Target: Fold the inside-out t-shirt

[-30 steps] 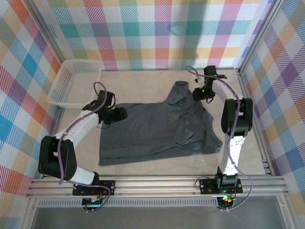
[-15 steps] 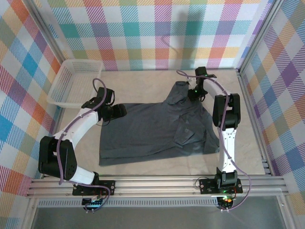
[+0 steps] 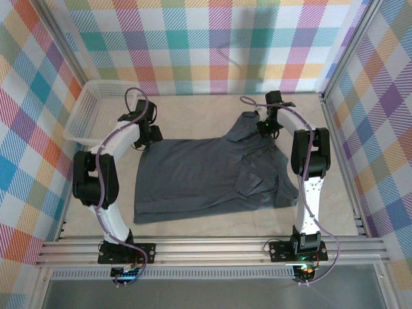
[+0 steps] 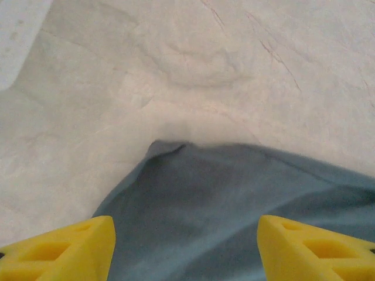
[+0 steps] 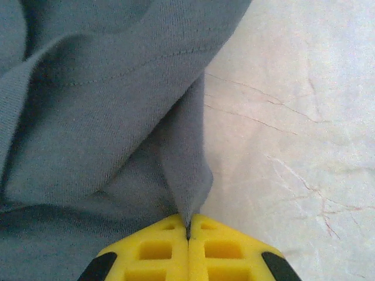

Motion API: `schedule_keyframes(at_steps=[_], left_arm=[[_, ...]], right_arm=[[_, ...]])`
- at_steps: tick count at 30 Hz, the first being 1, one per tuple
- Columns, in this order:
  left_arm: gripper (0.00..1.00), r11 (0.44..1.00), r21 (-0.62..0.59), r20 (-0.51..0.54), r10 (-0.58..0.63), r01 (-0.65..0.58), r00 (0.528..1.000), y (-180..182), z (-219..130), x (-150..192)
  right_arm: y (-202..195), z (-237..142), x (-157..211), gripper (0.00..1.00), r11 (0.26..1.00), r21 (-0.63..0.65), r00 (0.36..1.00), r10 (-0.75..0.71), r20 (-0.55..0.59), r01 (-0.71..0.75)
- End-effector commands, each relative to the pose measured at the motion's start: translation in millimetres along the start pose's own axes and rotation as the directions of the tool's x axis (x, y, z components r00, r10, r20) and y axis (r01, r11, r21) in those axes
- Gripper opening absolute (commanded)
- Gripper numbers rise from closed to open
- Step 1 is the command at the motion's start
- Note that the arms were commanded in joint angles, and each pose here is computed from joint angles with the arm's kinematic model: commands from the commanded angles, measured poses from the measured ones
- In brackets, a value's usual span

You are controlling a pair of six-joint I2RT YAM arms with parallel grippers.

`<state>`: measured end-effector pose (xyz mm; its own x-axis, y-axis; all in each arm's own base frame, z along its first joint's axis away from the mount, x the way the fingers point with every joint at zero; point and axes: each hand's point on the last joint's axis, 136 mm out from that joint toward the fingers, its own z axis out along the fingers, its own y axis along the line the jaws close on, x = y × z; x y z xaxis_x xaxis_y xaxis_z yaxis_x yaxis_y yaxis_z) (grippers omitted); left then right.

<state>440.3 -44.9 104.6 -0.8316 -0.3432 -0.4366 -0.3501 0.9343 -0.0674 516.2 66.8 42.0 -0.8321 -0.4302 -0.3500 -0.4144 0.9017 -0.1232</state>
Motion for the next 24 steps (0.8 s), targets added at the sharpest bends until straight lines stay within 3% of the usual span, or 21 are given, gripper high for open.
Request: schedule_keyframes(at_steps=[1,8,16,21,24], left_arm=[[0.66,0.998,0.040,-0.047,0.053,-0.051,0.998,-16,23,-8],[0.67,0.993,-0.082,-0.101,0.070,-0.079,0.992,-4,61,-15],[0.50,0.991,-0.110,-0.193,0.054,-0.076,0.980,10,75,7],[0.44,0.988,-0.136,-0.202,0.045,-0.073,0.978,21,76,14],[0.34,0.988,-0.142,-0.198,0.028,-0.057,0.980,27,79,11]], right_arm=[[-6,-12,-6,0.00,0.999,0.031,0.999,0.004,0.041,-0.006],[2,-10,-1,0.00,1.000,-0.010,1.000,0.011,0.027,-0.011],[-1,-13,-5,0.00,1.000,-0.002,0.999,0.011,0.032,-0.011],[-1,-12,-5,0.00,1.000,0.000,1.000,0.013,0.027,-0.013],[-1,-11,-4,0.00,1.000,-0.001,1.000,0.014,0.023,-0.014]])
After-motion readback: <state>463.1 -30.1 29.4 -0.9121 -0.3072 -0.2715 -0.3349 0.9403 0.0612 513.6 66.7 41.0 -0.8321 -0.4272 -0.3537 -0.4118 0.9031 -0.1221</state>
